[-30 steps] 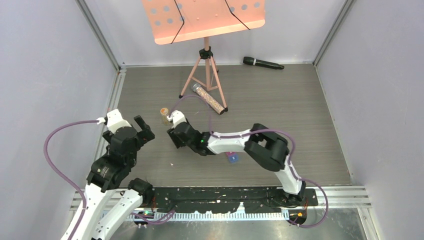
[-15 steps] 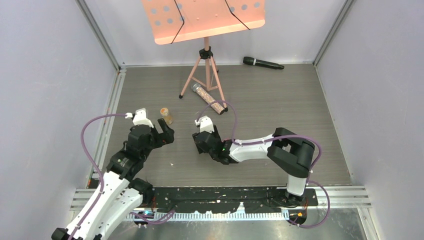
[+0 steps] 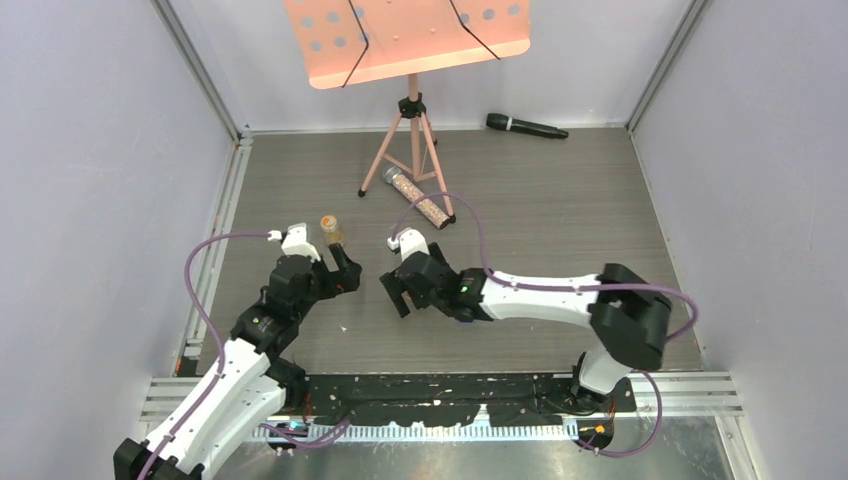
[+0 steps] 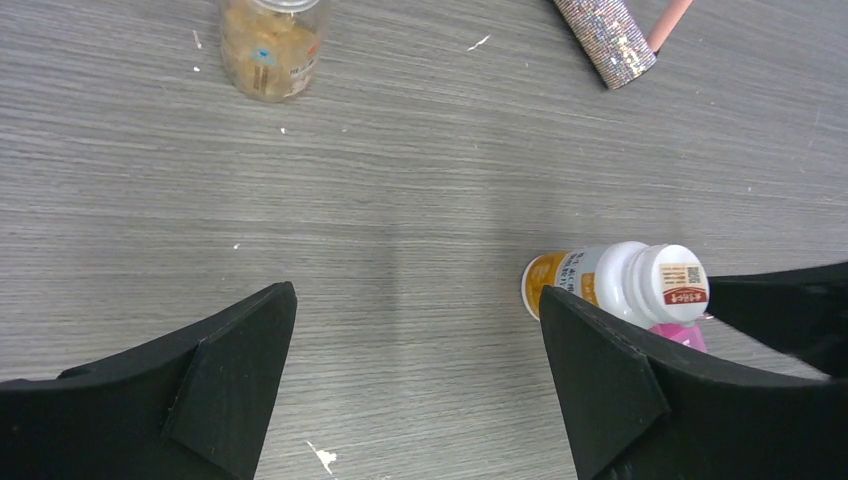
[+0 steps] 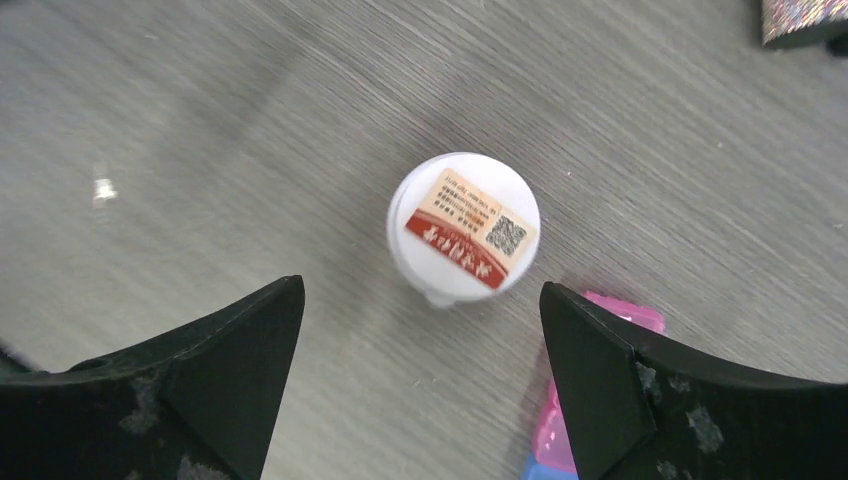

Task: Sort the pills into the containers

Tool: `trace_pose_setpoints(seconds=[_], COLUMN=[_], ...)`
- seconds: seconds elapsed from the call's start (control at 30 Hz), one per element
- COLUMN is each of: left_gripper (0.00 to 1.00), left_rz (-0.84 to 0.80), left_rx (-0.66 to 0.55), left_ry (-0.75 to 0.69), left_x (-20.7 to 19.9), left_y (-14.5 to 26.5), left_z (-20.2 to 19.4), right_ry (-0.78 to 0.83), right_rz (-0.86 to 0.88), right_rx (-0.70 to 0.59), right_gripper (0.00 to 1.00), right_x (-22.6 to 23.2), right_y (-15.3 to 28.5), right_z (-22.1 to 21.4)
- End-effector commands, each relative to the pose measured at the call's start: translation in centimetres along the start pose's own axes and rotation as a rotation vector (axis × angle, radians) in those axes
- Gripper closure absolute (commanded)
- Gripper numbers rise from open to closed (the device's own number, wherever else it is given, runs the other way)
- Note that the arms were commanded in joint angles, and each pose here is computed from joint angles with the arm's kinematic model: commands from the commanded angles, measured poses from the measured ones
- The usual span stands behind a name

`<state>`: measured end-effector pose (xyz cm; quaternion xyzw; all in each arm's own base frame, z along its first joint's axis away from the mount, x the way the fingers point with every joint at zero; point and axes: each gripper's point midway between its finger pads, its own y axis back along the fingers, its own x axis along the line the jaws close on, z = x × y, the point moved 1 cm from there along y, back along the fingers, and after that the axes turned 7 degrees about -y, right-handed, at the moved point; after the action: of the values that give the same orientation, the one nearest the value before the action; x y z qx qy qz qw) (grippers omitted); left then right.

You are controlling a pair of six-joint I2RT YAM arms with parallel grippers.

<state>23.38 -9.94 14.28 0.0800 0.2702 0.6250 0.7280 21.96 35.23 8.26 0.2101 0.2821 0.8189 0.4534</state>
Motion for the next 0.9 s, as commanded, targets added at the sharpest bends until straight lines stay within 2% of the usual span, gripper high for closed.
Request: trace_pose_setpoints(seconds=[0.0, 0.17, 0.33, 0.47, 0.67, 0.87], left_gripper=[0.05, 0.05, 0.05, 0.05, 0.05, 0.05], left_rz=[-0.037, -0.055, -0.097, -0.120, -0.123, -0.113], left_rx=[-0.077, -0.069, -0.063, -0.053, -0.056, -0.049], left_ry=[0.008, -0.006, -0.022, -0.035, -0.045, -0.059], left_x=[-0.7, -0.8, -1.4, -1.6, -1.5, -1.2], left_y=[-0.5, -0.9, -1.2, -1.2, -1.3, -1.3], left_z=[1.2, 0.5, -0.4, -1.2, -1.5, -1.9], right_ry=[0.056, 0.140, 0.300, 0.363, 0.434, 0.492], right_rz=[0.149, 0.238, 0.257, 0.278, 0.362, 0.376], right_rx=[-0.036, -0.006, 0.035, 0.066, 0.120, 0.207], right_gripper=[0.04, 0.01, 0.09, 0.15, 0.09, 0.09], right_x=[1.3, 1.3, 1.1, 0.7, 0.3, 0.3], right_y=[4.6, 6.1, 5.1, 4.0, 2.4, 0.1], right_z=[3.9, 5.4, 5.3, 5.2, 5.6, 5.1])
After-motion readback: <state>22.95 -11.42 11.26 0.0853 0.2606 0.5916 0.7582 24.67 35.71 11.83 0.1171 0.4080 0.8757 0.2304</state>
